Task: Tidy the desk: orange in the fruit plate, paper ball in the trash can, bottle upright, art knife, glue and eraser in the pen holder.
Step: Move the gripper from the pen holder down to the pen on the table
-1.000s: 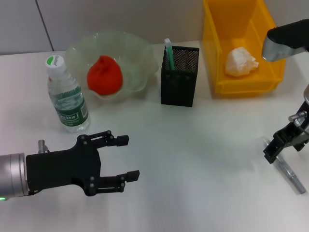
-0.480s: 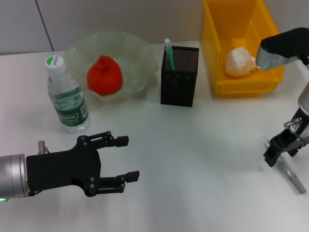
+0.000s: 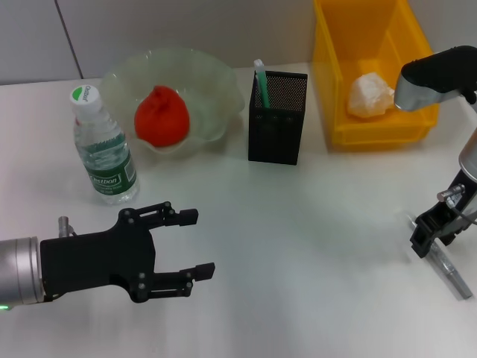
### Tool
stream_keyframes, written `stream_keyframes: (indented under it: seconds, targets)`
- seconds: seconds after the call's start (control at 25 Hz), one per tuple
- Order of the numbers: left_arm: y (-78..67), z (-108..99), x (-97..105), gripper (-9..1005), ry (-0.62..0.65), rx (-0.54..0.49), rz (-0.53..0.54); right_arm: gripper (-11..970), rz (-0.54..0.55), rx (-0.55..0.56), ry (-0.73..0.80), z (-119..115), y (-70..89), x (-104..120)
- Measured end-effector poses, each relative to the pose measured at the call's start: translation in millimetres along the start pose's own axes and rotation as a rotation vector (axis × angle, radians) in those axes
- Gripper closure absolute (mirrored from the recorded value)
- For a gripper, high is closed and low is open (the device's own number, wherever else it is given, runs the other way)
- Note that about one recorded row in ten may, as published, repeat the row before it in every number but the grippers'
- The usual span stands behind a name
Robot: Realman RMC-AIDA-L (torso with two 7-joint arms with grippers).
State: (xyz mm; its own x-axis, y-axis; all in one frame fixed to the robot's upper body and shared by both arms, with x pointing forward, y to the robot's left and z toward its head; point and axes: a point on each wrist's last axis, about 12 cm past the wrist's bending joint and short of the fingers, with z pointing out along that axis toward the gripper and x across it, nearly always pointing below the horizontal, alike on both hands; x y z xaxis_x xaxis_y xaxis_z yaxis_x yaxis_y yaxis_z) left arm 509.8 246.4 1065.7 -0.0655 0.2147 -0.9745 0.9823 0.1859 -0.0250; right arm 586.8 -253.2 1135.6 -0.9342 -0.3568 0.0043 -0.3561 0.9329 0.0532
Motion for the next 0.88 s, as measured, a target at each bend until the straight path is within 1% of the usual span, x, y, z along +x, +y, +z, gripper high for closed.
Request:
stream_keyframes:
  seconds: [0.04,0.52,0.72,0.88]
  targets:
    - [0.1,-0.1,-0.1,194,0.000,-0.001,0.000,492,0.000,0.000,0.000,0.6,-0.4,0.5]
    - [0.8,0.1,-0.9,194,-0.003,-0.002,0.003,564,-0.004,0.009,0.004,4.8,-1.4,3.1]
    - [1.0,0.2,-1.0,194,-0.003,-0.002,0.003,642,-0.002,0.010,0.002,5.4,-2.1,3.6]
    - [1.1,0.6,-1.2,194,-0.003,-0.001,0.003,643,-0.002,0.011,-0.002,5.4,-2.3,3.1]
